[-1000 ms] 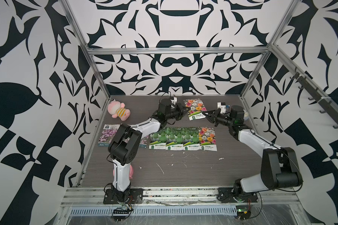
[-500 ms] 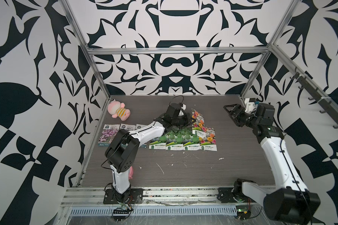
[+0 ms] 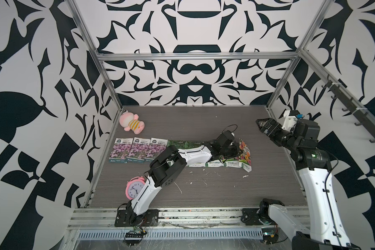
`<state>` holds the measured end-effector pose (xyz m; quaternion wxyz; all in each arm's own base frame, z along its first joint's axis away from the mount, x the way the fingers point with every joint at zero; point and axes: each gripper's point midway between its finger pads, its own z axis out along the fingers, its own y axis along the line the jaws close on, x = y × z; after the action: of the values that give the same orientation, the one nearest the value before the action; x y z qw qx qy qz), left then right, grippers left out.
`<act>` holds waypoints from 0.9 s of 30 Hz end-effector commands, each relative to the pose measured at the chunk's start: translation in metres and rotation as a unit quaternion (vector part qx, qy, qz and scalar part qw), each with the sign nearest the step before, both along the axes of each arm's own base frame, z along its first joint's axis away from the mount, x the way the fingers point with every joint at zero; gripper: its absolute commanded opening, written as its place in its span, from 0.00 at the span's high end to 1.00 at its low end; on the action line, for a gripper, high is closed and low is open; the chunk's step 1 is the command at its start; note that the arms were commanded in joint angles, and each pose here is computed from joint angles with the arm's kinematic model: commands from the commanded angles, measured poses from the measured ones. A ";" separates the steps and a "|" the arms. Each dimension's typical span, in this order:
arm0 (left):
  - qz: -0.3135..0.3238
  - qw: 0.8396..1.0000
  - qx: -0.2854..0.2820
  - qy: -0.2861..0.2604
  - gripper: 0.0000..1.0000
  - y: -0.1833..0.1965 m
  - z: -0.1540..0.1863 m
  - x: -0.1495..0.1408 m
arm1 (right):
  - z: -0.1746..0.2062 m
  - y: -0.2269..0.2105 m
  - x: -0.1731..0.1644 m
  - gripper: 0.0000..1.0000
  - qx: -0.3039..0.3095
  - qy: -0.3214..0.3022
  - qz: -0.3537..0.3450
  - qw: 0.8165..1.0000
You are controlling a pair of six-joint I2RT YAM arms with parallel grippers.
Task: Arrange the seed packets in a row
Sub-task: Place the seed packet at the center of the board.
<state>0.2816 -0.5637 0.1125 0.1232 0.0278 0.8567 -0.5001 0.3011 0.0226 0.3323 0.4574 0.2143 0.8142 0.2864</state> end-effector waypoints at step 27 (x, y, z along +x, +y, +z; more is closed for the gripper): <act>0.049 0.994 0.080 0.056 1.00 -0.031 -0.069 0.023 | -0.013 -0.007 -0.001 0.01 -0.034 0.012 -0.006 0.999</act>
<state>0.3101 -0.6010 0.0700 0.1107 -0.0403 0.8780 -0.4639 0.2969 0.0162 0.3195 0.4508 0.2152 0.8274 0.2566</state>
